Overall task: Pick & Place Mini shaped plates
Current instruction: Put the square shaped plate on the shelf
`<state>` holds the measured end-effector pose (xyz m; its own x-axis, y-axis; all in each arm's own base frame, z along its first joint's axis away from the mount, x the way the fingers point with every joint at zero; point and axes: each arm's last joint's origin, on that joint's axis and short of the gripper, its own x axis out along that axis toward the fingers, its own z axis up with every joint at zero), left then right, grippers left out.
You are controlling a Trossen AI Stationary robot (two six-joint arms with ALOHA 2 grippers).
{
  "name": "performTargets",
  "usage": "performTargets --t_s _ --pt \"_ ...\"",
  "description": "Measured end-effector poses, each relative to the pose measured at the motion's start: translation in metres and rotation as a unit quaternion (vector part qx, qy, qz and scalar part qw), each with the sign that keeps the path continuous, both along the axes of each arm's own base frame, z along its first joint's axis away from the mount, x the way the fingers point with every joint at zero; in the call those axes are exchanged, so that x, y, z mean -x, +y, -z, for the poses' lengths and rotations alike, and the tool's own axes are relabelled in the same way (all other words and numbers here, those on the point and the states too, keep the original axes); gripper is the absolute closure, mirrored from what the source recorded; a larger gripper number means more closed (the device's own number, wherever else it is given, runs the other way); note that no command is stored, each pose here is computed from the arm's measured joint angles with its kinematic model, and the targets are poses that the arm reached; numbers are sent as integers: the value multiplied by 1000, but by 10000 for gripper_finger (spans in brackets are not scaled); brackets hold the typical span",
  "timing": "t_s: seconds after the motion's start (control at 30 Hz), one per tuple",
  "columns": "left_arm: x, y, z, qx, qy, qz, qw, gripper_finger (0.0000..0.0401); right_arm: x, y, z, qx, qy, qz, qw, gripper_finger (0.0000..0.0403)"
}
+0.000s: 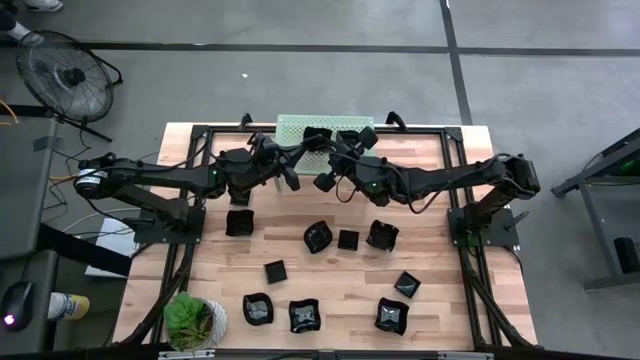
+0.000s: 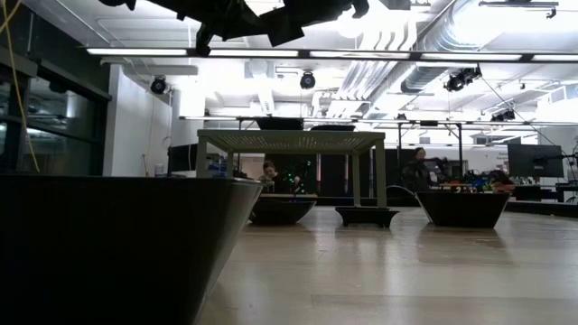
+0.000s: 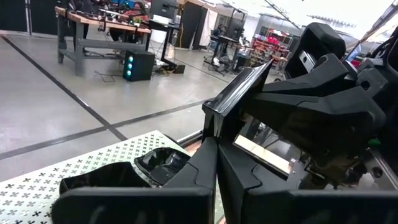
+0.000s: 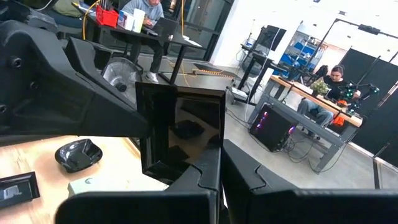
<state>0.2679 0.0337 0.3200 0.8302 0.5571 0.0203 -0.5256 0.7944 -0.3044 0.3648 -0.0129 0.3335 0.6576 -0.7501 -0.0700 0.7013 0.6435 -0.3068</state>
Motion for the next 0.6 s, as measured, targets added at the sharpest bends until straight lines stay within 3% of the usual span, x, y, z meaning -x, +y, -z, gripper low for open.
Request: performTargets --t_s 0.37,0.6 --pt "0 0 0 9 -5 -2 1000 401 0 0 0 0 3 -3 1000 399" --pt "0 0 0 9 -5 -4 1000 401 0 1 0 -1 2 -8 1000 369"
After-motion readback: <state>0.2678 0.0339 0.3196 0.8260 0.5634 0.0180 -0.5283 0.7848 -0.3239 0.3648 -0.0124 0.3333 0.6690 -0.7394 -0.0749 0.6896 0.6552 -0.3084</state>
